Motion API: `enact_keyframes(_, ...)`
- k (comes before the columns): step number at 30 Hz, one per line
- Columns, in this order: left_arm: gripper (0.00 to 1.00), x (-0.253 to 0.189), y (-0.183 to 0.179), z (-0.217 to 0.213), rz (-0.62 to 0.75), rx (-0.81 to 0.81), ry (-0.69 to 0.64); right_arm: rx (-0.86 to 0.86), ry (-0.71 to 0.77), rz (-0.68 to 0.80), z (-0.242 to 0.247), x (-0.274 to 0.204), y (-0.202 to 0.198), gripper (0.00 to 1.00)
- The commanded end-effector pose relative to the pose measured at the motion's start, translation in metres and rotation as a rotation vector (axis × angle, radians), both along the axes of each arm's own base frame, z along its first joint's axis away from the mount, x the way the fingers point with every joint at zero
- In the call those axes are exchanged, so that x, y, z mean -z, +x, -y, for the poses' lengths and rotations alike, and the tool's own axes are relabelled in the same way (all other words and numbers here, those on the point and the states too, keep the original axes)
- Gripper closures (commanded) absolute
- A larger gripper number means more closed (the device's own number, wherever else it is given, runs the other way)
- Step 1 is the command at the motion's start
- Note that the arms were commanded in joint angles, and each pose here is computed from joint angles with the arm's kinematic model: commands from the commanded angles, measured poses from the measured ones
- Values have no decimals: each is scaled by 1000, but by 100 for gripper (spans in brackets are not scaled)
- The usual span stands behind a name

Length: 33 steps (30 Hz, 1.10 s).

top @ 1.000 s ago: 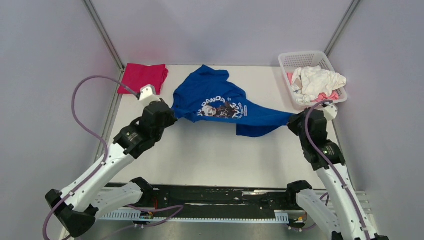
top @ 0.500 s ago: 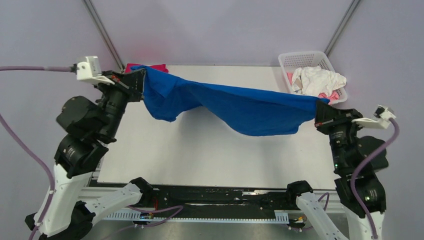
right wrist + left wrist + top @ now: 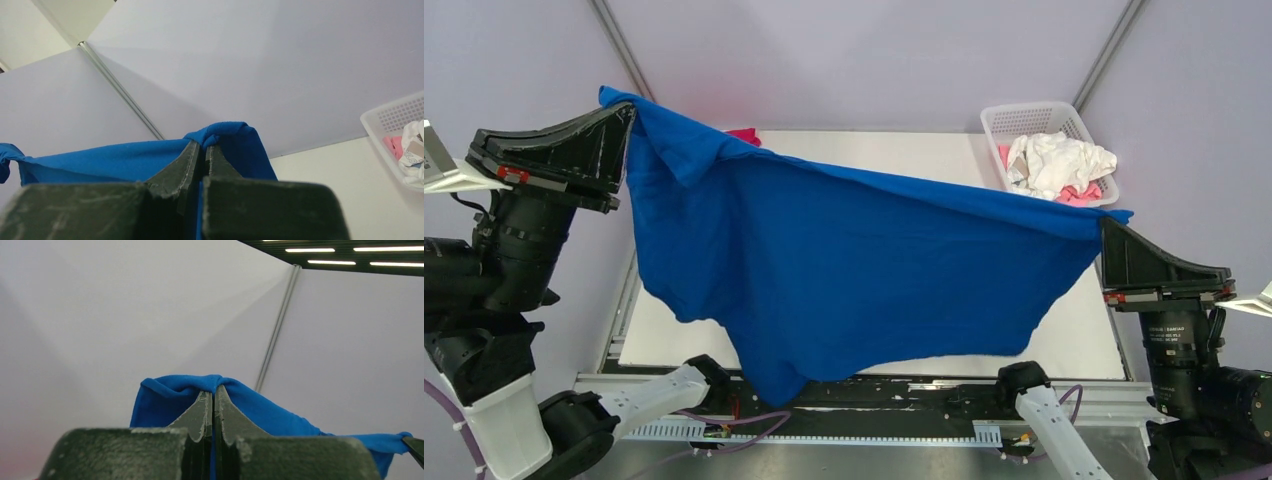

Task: Fold and stack the t-shirts
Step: Flatten out the tshirt

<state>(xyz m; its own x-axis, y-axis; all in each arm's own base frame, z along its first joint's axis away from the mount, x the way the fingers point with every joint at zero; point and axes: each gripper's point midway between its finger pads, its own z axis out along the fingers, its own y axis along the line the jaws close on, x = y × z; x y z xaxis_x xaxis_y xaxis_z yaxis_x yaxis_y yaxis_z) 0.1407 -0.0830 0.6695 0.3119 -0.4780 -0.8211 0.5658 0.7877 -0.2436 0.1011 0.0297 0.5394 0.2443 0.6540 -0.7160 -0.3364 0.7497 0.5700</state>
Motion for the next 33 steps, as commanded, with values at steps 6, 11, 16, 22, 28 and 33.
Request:
enact_keyframes(6, 98, 46, 78, -7, -109, -325, 62, 110, -20, -164, 7, 41, 58, 100)
enact_keyframes(11, 96, 129, 157, -10, -282, -677, 156, 281, 5, -348, 25, 114, 122, 99)
enact_keyframes(16, 100, 243, 254, -5, -521, -780, 262, 432, -49, -562, 34, 210, 193, 100)
enact_keyframes(22, 100, 369, 354, 34, -677, -667, 415, 359, -116, -788, 15, 314, 267, 100)
enact_keyframes(28, 99, 468, 423, 55, -815, -609, 528, 348, -112, -897, 18, 370, 320, 100)
enact_keyframes(33, 99, 495, 455, 64, -840, -596, 554, 368, -115, -964, 28, 397, 349, 100)
